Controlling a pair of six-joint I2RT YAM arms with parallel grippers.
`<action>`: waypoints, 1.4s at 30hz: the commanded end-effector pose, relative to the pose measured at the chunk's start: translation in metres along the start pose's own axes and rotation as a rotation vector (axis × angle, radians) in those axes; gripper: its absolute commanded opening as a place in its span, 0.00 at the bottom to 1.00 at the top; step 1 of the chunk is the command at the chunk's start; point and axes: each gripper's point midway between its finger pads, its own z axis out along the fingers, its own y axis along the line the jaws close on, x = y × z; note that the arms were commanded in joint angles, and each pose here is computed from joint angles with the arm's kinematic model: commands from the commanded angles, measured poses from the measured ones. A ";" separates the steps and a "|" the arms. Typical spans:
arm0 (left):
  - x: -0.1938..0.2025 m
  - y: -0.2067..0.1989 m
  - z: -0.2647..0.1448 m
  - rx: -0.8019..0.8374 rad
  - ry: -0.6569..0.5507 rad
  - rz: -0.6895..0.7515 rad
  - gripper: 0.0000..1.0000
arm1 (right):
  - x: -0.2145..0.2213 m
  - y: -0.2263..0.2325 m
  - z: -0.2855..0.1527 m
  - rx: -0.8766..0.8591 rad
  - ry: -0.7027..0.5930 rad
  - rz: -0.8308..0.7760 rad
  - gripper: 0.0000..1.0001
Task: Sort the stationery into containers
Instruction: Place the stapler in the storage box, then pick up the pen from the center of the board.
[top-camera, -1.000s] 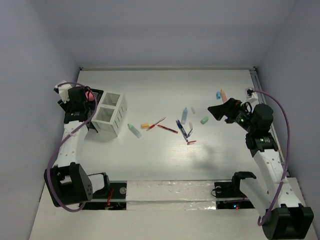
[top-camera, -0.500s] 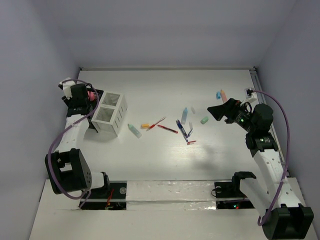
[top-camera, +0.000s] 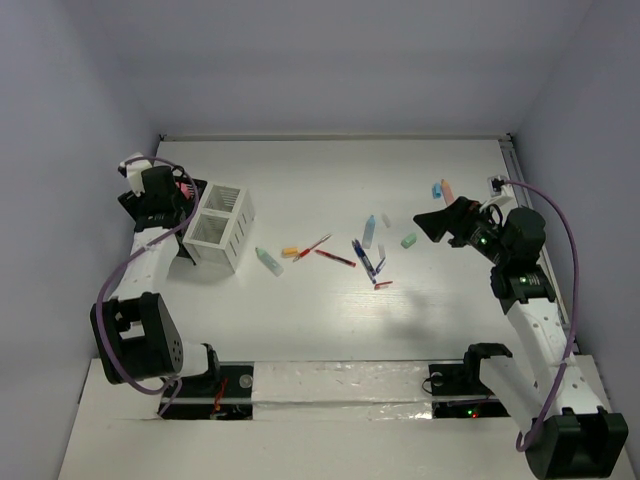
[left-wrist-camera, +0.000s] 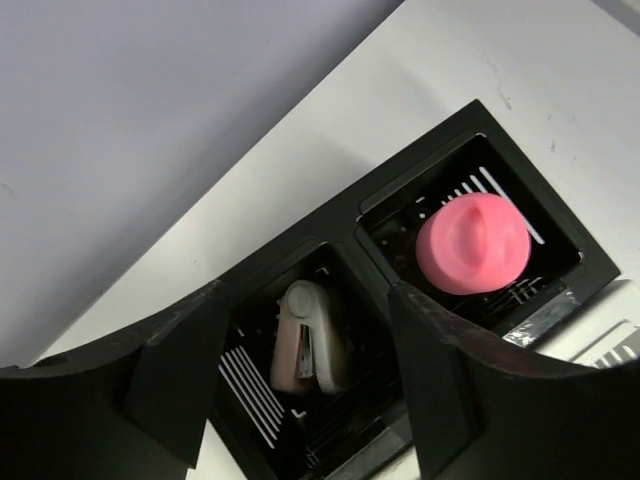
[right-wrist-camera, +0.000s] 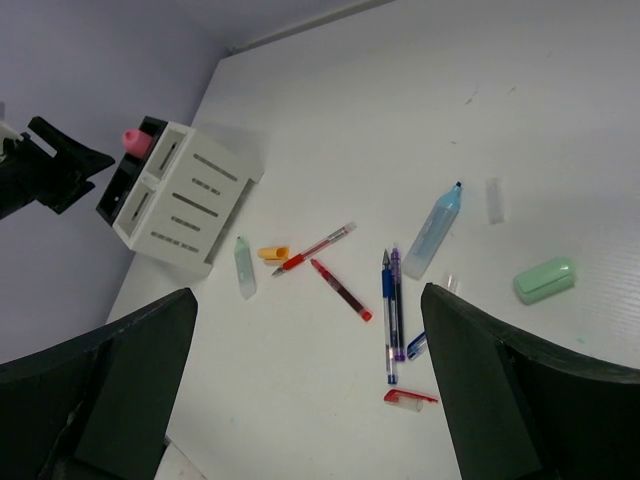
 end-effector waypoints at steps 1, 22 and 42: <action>-0.043 -0.011 -0.014 0.063 -0.108 -0.081 0.66 | -0.007 0.011 0.001 -0.049 -0.027 -0.036 1.00; -0.071 -0.127 -0.249 1.047 -0.176 -0.142 0.99 | -0.005 -0.005 0.009 0.012 -0.011 -0.018 1.00; -0.046 -0.072 -0.333 1.261 -0.327 -0.106 0.99 | 0.125 0.109 0.145 -0.081 0.354 -0.325 0.99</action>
